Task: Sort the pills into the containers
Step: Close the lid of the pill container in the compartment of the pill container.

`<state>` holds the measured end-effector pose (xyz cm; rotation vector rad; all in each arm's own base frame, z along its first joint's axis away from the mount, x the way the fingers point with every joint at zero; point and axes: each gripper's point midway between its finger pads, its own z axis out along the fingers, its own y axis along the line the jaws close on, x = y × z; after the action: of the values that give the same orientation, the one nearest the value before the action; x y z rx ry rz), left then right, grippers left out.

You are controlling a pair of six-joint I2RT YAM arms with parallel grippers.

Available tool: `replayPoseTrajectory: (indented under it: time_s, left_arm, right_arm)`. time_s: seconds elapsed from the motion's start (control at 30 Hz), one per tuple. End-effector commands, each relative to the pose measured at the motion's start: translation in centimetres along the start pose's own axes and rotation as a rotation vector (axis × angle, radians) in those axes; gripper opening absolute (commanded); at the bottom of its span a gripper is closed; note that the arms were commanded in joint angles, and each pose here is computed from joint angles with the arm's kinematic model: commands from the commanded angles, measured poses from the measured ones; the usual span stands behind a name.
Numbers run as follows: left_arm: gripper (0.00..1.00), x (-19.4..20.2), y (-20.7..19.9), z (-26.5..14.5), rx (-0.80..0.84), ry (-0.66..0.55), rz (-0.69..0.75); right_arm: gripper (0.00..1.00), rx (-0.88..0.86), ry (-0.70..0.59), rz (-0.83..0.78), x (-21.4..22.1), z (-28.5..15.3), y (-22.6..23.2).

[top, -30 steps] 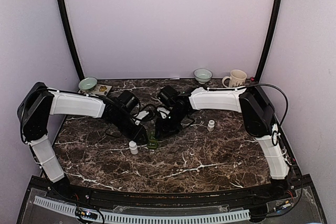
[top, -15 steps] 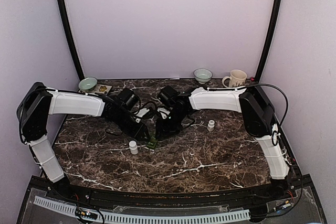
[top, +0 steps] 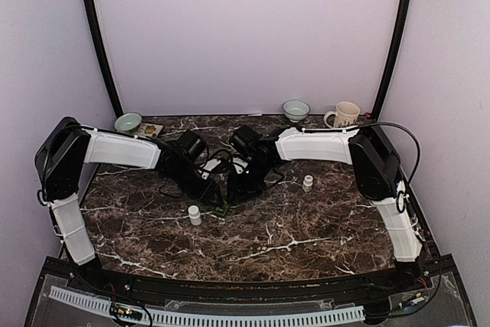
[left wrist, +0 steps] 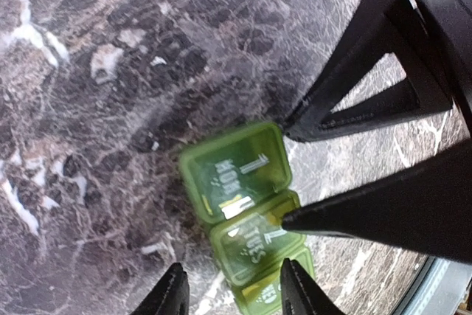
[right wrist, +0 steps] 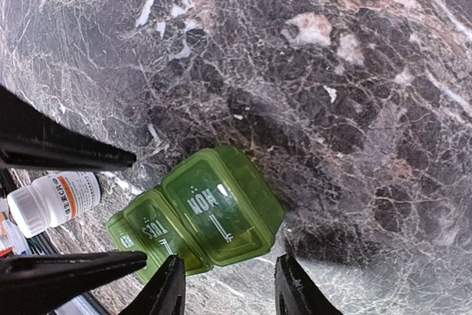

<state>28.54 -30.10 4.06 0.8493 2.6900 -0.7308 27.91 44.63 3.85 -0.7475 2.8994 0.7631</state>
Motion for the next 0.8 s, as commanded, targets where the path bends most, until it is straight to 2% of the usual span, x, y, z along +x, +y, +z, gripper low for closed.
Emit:
replayPoseTrajectory:
  time_s: [0.0, 0.37, 0.77]
  left_arm:
    - [0.45, -1.3, 0.0, -0.5, 0.05, -0.047, -0.013]
    - [0.4, -1.3, 0.6, 0.2, 0.108, -0.025, -0.047]
    - [0.35, -0.2, 1.3, 1.1, 0.095, 0.009, -0.062]
  right_arm:
    - [0.42, 0.0, 0.012, -0.011, 0.2, 0.7, 0.4]
    - [0.42, -0.003, 0.017, -0.012, 0.3, 0.7, 0.4]
    - [0.42, -0.002, 0.026, -0.011, 0.6, 0.8, 0.3]
